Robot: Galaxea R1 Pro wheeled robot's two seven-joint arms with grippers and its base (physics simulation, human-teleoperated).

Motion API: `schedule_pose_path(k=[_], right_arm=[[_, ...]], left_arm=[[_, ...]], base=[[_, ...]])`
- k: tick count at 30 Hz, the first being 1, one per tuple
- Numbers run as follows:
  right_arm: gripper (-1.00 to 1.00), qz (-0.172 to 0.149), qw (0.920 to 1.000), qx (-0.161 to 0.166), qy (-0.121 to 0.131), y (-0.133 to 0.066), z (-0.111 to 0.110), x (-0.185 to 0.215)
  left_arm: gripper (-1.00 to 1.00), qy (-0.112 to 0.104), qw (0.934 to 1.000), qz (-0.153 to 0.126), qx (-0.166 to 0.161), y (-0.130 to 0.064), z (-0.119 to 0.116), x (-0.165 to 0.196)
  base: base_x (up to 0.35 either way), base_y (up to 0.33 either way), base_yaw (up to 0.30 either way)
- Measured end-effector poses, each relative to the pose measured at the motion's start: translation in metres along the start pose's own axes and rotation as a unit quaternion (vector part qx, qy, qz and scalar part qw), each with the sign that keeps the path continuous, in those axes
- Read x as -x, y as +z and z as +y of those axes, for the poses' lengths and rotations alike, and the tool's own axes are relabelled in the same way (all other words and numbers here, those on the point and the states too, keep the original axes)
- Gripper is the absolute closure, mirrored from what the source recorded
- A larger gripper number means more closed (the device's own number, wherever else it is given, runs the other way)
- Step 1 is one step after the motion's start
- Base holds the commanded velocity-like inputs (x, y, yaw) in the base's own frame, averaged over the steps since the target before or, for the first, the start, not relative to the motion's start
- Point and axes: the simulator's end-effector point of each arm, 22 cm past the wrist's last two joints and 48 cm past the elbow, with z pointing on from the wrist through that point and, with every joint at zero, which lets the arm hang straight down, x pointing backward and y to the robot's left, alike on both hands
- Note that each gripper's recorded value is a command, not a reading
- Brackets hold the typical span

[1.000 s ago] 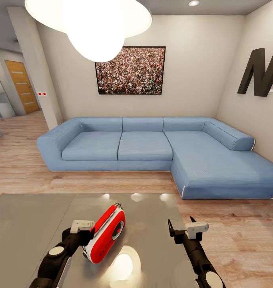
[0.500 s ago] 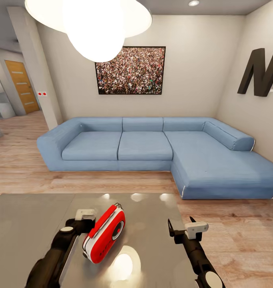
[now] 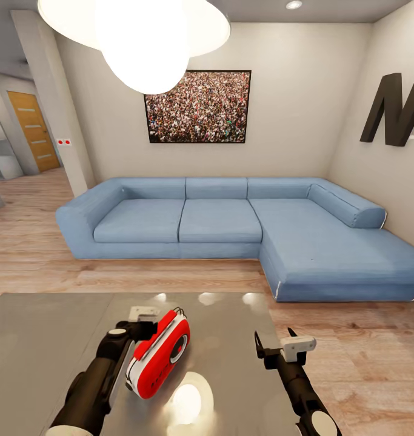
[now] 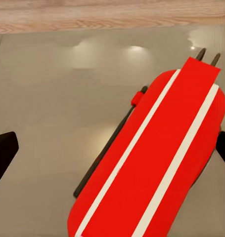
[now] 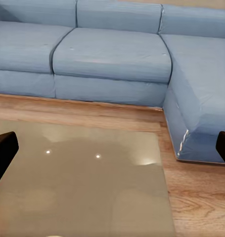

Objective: Turn on the radio receiver that's on the table in the living room.

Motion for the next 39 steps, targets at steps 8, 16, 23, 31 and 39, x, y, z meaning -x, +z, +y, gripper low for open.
schedule_pose_path(k=[8, 16, 23, 31, 39], right_arm=[[-1.0, 0.0, 1.0, 0.0, 0.0, 0.0, 0.0, 0.0], [-1.0, 0.0, 1.0, -0.001, 0.0, 0.0, 0.0, 0.0], [-1.0, 0.0, 1.0, 0.0, 0.0, 0.0, 0.0, 0.0], [-1.0, 0.001, 1.0, 0.0, 0.0, 0.0, 0.0, 0.0], [-1.0, 0.001, 1.0, 0.0, 0.0, 0.0, 0.0, 0.0]], left_arm=[[-1.0, 0.007, 0.9999, -0.003, -0.007, -0.001, -0.01, 0.002], [-1.0, 0.011, 0.9999, 0.002, -0.012, 0.0, -0.015, -0.001], [-1.0, 0.017, 0.997, 0.075, -0.012, -0.003, -0.015, -0.033], [-1.0, 0.018, 0.9956, 0.091, -0.012, -0.005, -0.015, -0.039], [-1.0, 0.031, 0.9918, 0.122, -0.017, -0.011, -0.022, -0.05]], base=[[0.0, 0.0, 0.0], [0.0, 0.0, 0.0], [0.0, 0.0, 0.0], [0.0, 0.0, 0.0], [0.0, 0.0, 0.0]])
